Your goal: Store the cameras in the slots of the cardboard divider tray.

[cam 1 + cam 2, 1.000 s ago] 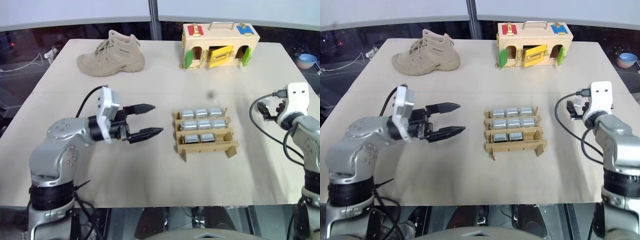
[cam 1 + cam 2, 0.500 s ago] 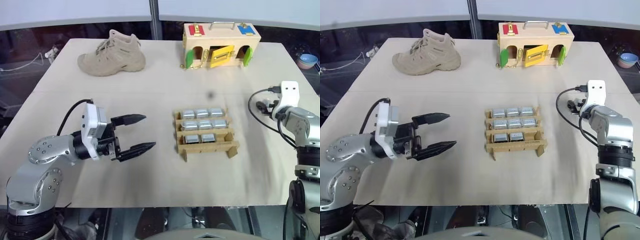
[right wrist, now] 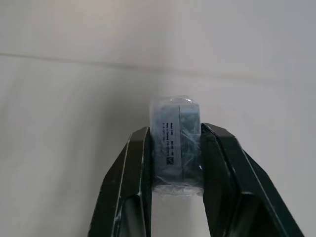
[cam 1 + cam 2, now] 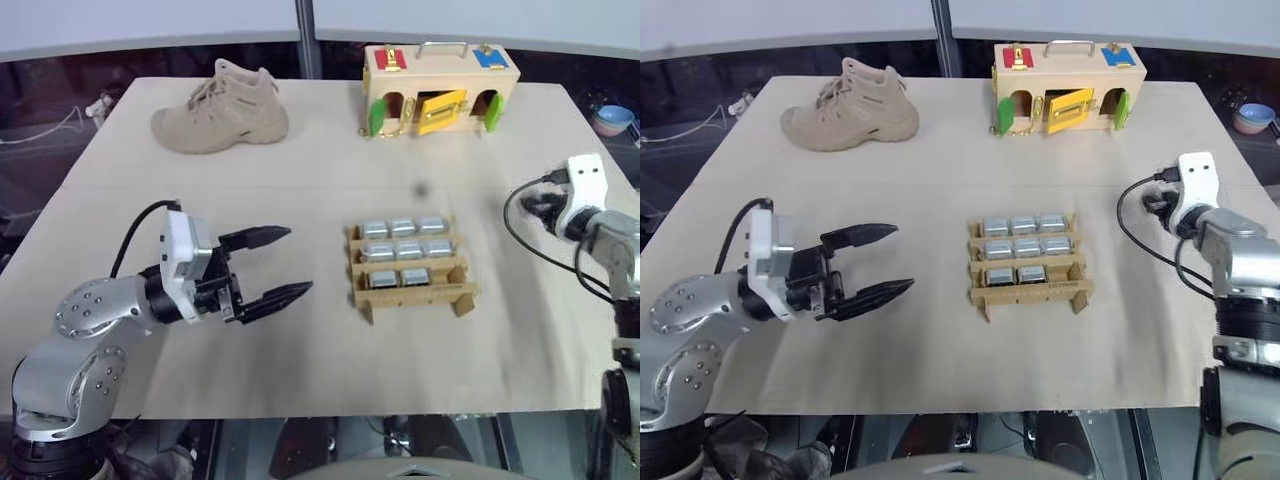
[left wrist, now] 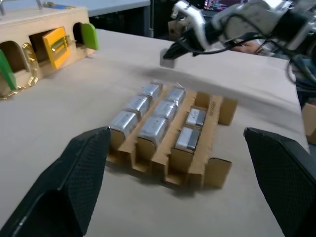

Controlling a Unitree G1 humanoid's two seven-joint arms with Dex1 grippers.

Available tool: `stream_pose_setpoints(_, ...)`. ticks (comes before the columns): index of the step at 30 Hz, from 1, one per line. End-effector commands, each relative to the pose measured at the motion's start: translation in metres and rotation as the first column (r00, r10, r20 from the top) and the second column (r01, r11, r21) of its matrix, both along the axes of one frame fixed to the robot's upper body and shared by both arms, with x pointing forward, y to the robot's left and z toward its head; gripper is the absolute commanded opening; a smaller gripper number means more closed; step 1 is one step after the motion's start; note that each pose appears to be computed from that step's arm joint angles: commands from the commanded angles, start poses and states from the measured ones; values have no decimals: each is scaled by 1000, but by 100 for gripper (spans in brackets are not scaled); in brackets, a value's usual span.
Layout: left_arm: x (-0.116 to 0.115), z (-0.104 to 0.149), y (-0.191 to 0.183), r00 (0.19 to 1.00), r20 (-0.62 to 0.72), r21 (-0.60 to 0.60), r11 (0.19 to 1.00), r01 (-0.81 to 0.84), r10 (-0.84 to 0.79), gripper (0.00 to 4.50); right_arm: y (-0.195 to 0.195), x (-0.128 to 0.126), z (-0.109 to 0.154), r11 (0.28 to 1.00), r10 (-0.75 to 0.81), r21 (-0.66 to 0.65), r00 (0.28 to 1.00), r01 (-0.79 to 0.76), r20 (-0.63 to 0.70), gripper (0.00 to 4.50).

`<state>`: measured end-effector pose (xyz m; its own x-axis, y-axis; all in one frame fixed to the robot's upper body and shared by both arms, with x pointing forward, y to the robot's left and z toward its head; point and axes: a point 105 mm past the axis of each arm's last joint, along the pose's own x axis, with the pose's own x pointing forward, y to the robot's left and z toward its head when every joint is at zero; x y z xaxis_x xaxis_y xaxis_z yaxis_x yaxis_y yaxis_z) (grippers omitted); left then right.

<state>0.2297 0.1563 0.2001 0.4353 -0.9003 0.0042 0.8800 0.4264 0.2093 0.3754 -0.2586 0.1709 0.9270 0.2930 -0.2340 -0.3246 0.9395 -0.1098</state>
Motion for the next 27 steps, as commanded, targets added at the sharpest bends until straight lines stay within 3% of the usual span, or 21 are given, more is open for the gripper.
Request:
stream_pose_setpoints(1,-14,3,-2,992,88,-28,995,94,-92,450,78,-76,44,735,670,-200,738,-648,74,78)
stream_pose_setpoints(5,-19,3,3,985,29,-69,983,170,-168,450,101,-104,32,549,822,-260,570,-794,-5,78)
stream_pose_setpoints(7,-22,1,5,980,8,-62,978,201,-201,450,108,-108,25,495,855,-269,518,-826,-19,78)
stream_pose_setpoints(27,-28,2,6,977,-36,-39,977,211,-212,450,107,-99,-30,338,894,-394,423,-855,-150,78)
